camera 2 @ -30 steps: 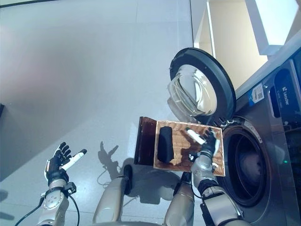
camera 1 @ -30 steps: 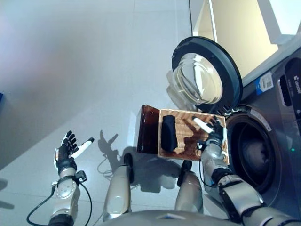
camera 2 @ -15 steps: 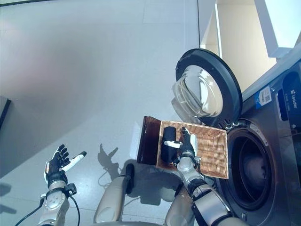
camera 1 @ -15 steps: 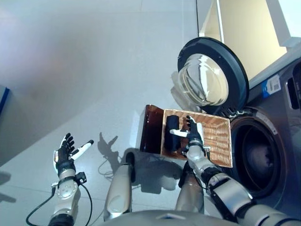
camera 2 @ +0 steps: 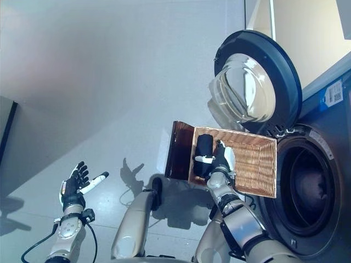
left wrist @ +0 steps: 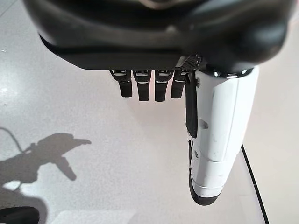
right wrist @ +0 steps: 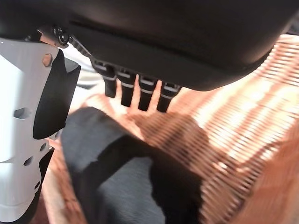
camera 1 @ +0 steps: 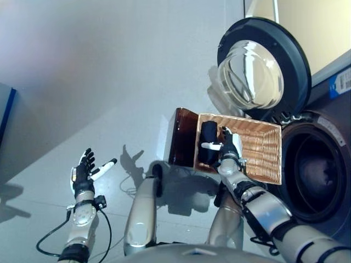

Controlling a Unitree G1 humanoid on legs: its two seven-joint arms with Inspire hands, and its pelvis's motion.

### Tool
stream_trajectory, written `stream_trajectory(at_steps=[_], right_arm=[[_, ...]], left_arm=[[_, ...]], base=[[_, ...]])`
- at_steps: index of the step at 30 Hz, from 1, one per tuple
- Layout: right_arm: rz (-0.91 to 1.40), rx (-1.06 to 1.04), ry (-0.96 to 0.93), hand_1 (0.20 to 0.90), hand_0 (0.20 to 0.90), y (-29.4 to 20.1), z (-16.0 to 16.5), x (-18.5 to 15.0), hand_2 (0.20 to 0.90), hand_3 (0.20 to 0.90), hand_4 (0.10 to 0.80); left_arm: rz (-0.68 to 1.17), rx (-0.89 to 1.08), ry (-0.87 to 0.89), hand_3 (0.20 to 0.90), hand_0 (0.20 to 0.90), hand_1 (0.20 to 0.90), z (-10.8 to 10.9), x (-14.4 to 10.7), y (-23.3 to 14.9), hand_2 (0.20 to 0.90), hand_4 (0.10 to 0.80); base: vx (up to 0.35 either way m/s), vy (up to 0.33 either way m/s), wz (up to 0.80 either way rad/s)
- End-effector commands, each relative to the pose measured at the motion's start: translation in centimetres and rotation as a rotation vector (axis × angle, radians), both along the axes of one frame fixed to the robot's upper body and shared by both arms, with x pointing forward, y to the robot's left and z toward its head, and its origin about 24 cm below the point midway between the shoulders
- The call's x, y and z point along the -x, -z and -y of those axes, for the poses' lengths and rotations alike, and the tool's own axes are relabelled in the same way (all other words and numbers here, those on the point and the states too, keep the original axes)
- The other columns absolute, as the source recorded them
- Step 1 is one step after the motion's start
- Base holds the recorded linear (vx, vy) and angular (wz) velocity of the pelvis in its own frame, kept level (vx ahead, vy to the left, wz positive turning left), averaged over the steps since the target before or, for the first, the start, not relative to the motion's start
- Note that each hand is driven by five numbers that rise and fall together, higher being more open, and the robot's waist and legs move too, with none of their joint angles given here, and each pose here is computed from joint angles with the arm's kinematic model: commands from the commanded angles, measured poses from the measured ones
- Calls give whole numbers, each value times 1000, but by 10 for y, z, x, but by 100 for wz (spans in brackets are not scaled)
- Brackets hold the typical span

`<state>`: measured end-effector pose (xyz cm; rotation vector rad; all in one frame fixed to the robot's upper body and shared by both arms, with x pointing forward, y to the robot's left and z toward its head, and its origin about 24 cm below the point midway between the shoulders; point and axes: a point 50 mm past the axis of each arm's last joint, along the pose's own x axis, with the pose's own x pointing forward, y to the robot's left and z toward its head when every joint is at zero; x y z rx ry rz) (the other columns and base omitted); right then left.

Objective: Pick up the clothes and place them into the washing machine

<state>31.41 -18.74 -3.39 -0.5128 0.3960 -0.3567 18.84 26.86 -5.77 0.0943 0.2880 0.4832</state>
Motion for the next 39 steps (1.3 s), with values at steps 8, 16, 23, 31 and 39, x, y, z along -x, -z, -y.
stream_trajectory(at_steps=[8, 16, 23, 31, 39], right_arm=[[83, 105, 73, 900, 900, -22, 16, -13, 900, 900, 800], [37, 113, 48, 900, 900, -13, 7, -8, 900, 900, 800], [45, 110, 19, 900, 900, -14, 1, -11, 900, 900, 800], [103, 138, 17, 900, 900, -33, 3, -25, 900, 900, 800], [172, 157, 28, 900, 900, -56, 7, -40, 900, 900, 800]], left_arm=[[161, -110, 15, 900, 900, 900, -19, -2, -36, 900, 800], [174, -111, 15, 900, 900, 900, -18, -2, -40, 900, 800], [170, -114, 1, 900, 900, 900, -21, 1, -40, 900, 800], [184, -134, -1, 900, 900, 900, -26, 6, -46, 900, 800], [195, -147, 9, 900, 900, 900, -30, 9, -51, 900, 800]], base=[[-28, 19, 5], [-12, 14, 1], [0, 0, 0], [15, -2, 3], [-16, 4, 2]])
